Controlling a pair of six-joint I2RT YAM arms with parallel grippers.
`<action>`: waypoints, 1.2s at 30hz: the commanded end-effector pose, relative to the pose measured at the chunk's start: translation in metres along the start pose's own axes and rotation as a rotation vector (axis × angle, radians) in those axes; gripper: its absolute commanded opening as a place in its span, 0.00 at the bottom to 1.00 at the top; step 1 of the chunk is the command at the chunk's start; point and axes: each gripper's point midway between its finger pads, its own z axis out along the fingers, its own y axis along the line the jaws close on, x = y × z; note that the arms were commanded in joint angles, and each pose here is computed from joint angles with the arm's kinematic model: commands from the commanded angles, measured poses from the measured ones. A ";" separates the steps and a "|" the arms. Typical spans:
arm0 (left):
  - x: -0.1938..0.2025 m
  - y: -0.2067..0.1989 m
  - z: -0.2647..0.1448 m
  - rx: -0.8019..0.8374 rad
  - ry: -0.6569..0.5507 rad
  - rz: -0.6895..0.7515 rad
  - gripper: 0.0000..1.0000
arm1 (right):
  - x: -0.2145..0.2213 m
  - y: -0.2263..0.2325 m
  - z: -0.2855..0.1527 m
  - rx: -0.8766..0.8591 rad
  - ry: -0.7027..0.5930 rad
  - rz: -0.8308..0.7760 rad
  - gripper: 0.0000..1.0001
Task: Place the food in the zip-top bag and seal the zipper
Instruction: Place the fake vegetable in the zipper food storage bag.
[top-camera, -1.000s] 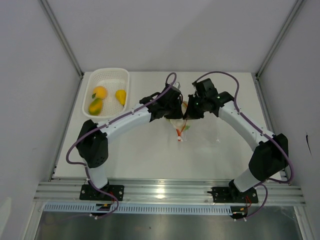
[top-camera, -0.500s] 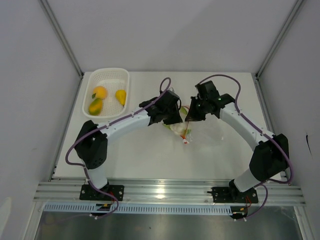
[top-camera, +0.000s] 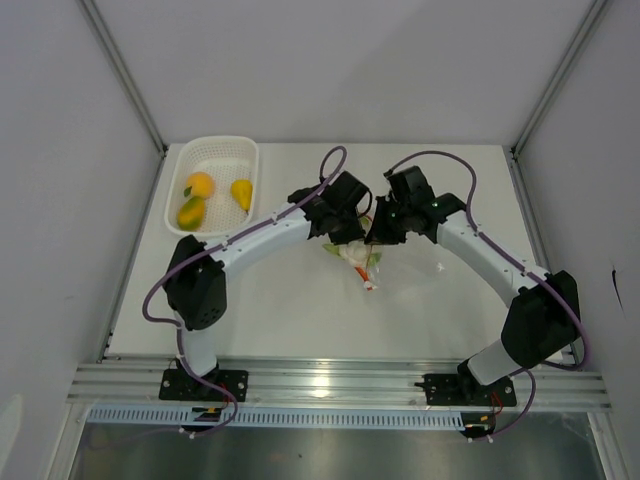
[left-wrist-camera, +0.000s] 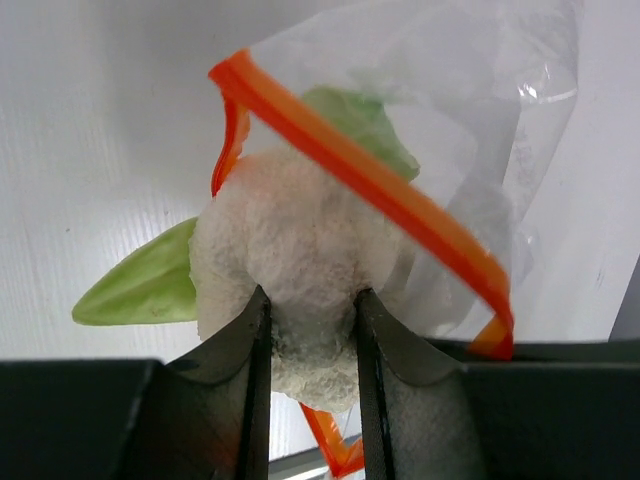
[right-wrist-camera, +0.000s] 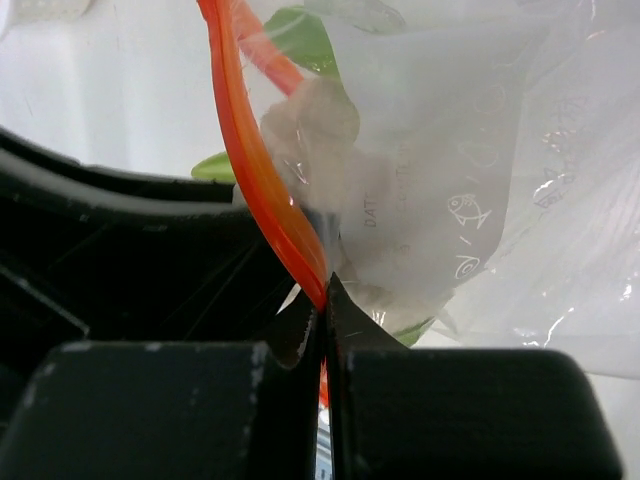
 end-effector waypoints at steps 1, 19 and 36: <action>-0.013 -0.020 -0.002 0.035 -0.064 -0.044 0.01 | 0.010 0.000 0.003 0.017 0.023 -0.024 0.00; -0.006 -0.026 0.014 0.224 -0.153 0.090 0.72 | 0.007 -0.011 -0.003 0.080 0.012 -0.042 0.00; -0.003 0.000 -0.003 0.235 -0.238 0.210 0.86 | 0.013 -0.018 -0.001 0.083 0.029 -0.037 0.00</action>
